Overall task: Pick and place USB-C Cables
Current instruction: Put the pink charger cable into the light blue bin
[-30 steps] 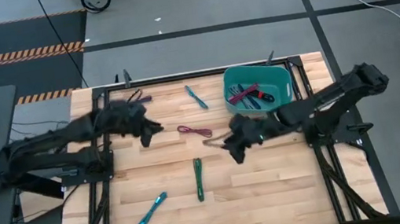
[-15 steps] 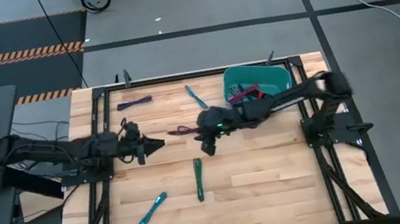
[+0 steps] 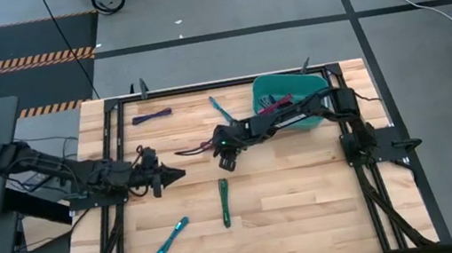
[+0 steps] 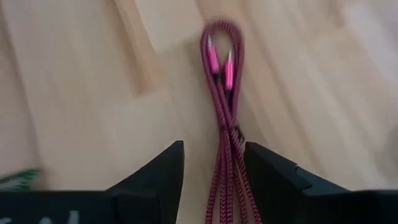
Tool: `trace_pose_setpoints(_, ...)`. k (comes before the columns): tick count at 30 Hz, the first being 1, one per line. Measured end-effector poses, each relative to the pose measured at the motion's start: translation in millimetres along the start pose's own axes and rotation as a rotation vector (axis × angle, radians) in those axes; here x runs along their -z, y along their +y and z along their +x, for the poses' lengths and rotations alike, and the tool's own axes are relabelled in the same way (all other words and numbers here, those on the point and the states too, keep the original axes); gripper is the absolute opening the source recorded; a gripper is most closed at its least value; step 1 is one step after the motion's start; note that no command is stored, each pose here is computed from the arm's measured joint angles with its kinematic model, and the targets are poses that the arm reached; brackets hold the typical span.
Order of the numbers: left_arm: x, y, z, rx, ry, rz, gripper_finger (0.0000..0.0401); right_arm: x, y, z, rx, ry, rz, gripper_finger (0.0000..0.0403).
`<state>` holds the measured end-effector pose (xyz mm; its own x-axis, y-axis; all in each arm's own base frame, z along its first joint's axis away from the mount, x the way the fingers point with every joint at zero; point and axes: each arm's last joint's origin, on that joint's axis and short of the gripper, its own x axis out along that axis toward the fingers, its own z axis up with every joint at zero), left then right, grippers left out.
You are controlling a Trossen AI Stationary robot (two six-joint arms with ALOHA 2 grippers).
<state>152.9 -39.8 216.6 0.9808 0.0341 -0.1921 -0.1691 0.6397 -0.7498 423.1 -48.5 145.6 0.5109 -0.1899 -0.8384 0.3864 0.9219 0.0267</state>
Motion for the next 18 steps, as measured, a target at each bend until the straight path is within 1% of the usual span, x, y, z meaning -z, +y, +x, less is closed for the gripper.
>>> trace_pose_setpoints(3, 2, -1, -1, 0.001, 0.0, 0.003, 0.0029, 6, -3, 9, 0.024, 0.043, 0.005, 0.0156)
trace_pose_setpoints(5, 3, -2, -1, 0.002, 0.0, 0.005, 0.0026, 9, -3, 13, 0.028, 0.06, 0.021, 0.0135)
trace_pose_setpoints(7, 3, -2, -2, -0.002, -0.005, 0.007, 0.0024, 9, -2, 13, 0.005, 0.067, 0.024, 0.0102)
trace_pose_setpoints(10, 3, -2, -2, -0.016, -0.023, 0.008, 0.0022, 9, -1, 11, -0.012, 0.071, 0.034, 0.0035)
trace_pose_setpoints(11, 3, -2, -2, -0.02, -0.026, 0.008, 0.0021, 9, -1, 10, -0.013, 0.074, 0.043, 0.0021)
trace_pose_setpoints(12, 3, -2, -2, -0.024, -0.031, 0.01, 0.002, 9, 0, 7, -0.016, 0.075, 0.05, 0.0016)
trace_pose_setpoints(14, 3, -1, -2, -0.034, -0.042, 0.015, 0.002, 6, 2, -4, -0.017, 0.062, 0.085, 0.002)
trace_pose_setpoints(16, 2, -1, -2, -0.049, -0.056, 0.018, 0.002, -2, 7, -24, -0.036, 0.015, 0.116, 0.002)
trace_pose_setpoints(18, 2, 0, -2, -0.061, -0.072, 0.019, 0.0019, -9, 13, -50, -0.049, -0.038, 0.127, 0.0012)
